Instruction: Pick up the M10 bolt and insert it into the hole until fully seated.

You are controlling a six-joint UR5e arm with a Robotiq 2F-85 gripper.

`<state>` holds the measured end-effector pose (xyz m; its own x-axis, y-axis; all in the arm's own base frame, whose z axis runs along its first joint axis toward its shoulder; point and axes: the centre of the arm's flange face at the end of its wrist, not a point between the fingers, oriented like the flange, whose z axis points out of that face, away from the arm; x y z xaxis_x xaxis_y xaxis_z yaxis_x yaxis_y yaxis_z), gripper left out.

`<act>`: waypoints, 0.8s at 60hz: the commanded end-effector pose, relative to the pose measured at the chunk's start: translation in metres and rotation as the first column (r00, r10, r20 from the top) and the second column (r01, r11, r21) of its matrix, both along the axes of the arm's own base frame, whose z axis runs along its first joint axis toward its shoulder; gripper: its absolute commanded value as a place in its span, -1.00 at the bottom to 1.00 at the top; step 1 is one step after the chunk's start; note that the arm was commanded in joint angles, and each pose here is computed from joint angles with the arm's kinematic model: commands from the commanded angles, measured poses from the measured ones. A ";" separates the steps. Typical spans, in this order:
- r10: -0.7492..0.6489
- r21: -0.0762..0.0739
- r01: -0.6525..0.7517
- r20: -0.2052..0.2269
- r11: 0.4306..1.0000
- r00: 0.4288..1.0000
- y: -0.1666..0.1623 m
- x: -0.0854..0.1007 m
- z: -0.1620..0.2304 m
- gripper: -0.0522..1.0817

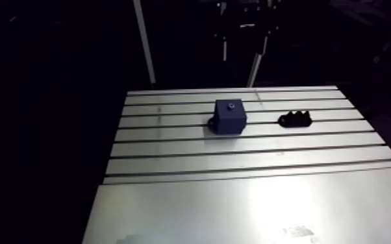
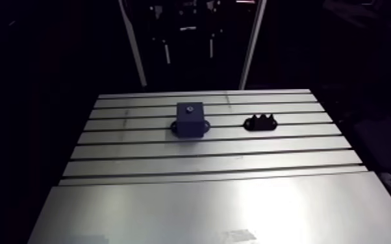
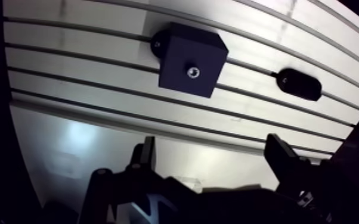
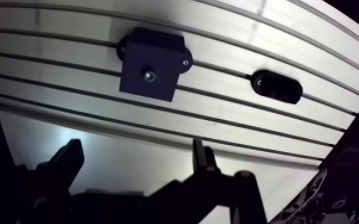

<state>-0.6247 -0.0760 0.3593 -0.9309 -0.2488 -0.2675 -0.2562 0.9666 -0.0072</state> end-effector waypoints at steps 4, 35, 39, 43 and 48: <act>-0.094 -0.025 0.092 -0.087 0.995 0.992 0.011 0.040 0.122 -0.89; -0.154 -0.045 0.150 -0.111 0.988 0.982 0.022 0.066 0.156 -0.89; -0.153 -0.046 0.148 -0.115 0.988 0.982 0.020 0.070 0.158 -0.89; -0.153 -0.045 0.148 -0.113 0.988 0.982 0.020 0.073 0.157 -0.89; -0.152 -0.043 0.148 -0.112 0.988 0.982 0.020 0.076 0.156 -0.89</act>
<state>-0.5652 -0.0570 0.5039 -0.9790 -0.1291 -0.1575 -0.1277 0.9916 -0.0193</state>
